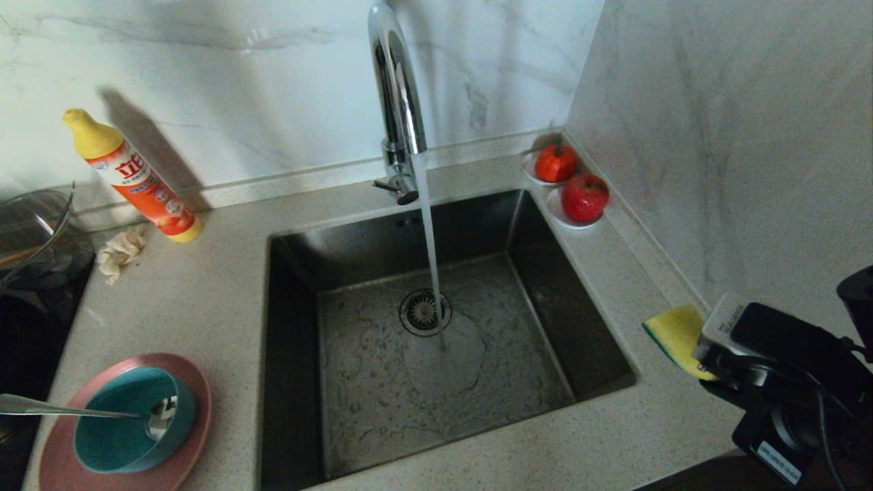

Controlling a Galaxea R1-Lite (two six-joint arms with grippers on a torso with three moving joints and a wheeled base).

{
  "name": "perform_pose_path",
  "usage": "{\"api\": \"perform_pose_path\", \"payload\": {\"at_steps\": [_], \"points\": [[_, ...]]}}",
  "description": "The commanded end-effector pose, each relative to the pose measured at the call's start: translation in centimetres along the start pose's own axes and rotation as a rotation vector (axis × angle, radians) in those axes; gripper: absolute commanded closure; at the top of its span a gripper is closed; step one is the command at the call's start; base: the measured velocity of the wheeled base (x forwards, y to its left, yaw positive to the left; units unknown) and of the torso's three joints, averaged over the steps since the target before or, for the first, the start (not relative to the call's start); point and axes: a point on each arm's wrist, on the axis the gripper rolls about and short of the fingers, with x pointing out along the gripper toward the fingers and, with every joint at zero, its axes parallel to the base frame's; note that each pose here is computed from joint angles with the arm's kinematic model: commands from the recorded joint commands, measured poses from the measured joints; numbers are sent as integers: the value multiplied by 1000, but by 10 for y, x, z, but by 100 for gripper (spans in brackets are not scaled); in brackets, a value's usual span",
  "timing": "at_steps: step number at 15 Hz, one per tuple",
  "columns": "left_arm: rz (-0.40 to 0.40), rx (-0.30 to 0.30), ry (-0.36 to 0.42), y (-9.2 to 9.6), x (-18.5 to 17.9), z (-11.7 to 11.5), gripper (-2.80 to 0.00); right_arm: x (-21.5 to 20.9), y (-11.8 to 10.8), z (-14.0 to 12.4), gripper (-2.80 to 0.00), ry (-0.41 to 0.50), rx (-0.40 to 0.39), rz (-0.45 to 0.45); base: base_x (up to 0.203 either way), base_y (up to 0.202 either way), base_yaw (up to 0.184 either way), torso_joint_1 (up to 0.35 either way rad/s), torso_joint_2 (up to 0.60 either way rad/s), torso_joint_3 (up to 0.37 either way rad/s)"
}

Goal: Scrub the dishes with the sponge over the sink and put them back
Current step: Rinse the spoon

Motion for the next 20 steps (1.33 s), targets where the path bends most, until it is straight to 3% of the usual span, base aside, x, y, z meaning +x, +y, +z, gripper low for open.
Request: {"api": "perform_pose_path", "payload": {"at_steps": [1,3,5,10,12,17,18,19,20], "points": [[35,-26,61,18,8,-22,0,0,-2,-2,0,7,4,-9,0,0,0,0,0,0],[64,-17,118,25,17,-33,0,-2,-3,-3,0,-5,9,6,0,0,0,0,0,0],[51,-26,125,23,18,-33,0,-3,-3,-2,0,-14,10,18,0,0,0,0,0,0],[-84,-111,-6,4,22,-18,0,2,-4,6,0,-29,10,48,0,0,0,0,0,0],[-104,-125,-36,0,29,-18,0,8,-2,10,0,-18,3,53,0,0,0,0,0,0],[32,-148,11,-30,73,-10,0,18,0,15,0,-21,7,53,0,0,0,0,0,0],[38,-160,12,-36,78,-6,-70,18,0,15,0,-21,9,60,0,0,0,0,0,0],[20,-174,-5,-39,75,-1,-280,20,-1,14,0,-18,12,66,0,0,0,0,0,0],[-30,-199,-43,-44,65,8,-280,22,-1,14,0,-12,15,72,0,0,0,0,0,0]]}}
